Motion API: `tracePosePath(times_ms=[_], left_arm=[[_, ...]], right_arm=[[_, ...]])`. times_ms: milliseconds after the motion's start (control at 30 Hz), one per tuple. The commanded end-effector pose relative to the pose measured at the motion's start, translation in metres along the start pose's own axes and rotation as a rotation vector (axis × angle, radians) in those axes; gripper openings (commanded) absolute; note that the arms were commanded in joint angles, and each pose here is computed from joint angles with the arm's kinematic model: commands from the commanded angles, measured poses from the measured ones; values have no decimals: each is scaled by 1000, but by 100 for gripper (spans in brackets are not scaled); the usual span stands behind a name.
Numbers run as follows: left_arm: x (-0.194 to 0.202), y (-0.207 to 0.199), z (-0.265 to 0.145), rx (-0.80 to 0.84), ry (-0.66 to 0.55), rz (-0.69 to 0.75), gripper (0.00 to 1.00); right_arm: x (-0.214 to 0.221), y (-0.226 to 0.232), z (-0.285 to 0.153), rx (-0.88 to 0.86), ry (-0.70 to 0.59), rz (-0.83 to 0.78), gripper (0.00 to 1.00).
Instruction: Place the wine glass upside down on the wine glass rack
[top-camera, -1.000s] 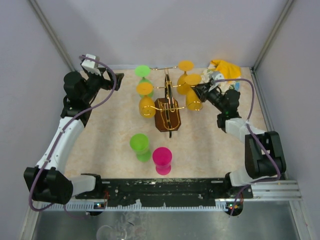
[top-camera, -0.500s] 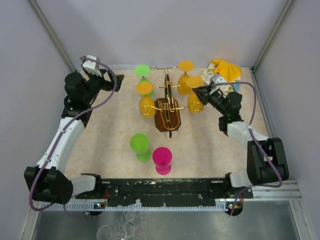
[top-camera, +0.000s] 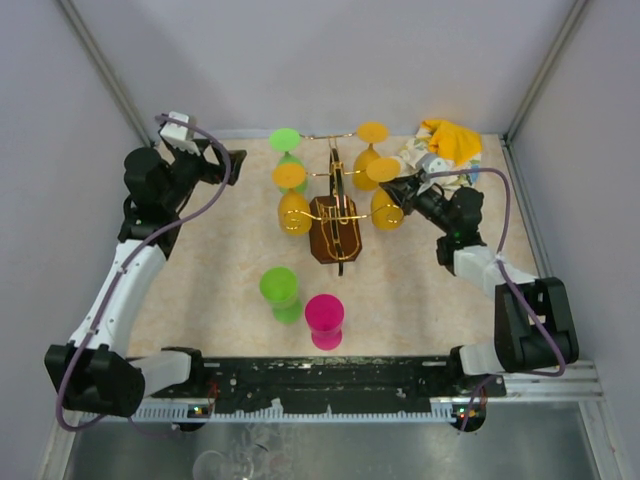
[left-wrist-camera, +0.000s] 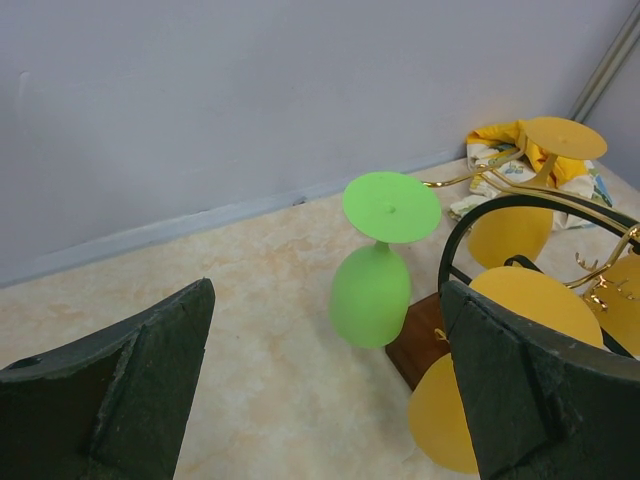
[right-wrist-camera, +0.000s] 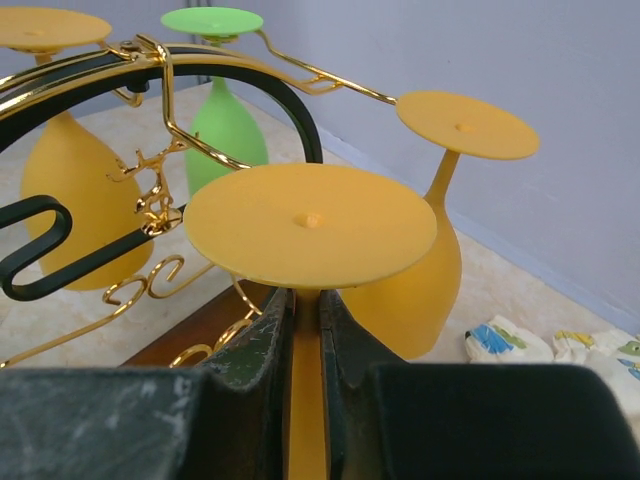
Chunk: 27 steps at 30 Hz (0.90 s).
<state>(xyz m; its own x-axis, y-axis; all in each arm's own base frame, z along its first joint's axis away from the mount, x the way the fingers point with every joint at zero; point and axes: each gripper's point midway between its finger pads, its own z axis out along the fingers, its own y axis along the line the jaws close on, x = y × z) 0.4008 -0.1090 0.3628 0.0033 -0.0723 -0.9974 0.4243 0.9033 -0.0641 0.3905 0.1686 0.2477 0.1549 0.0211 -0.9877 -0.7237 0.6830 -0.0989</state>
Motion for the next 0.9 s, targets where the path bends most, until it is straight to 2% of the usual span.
tracePosePath(times_ms=[0, 200, 300, 367, 600, 867], left_arm=[[-1, 1, -7, -10, -3, -5, 99], [3, 2, -7, -17, 12, -15, 99], [6, 4, -10, -37, 32, -31, 99], [9, 6, -13, -55, 52, -44, 99], [21, -4, -27, -36, 112, -85, 99], [26, -16, -45, 4, 160, -87, 99]], right_arm=[[-27, 10, 3, -32, -83, -54, 13], [-24, 6, -10, 34, -49, -71, 38], [-24, 6, -19, 67, -37, -87, 55], [-26, 3, -24, 99, -34, -100, 61], [-15, -8, -41, 213, 43, -78, 68], [10, -30, -65, 386, 167, -65, 70]])
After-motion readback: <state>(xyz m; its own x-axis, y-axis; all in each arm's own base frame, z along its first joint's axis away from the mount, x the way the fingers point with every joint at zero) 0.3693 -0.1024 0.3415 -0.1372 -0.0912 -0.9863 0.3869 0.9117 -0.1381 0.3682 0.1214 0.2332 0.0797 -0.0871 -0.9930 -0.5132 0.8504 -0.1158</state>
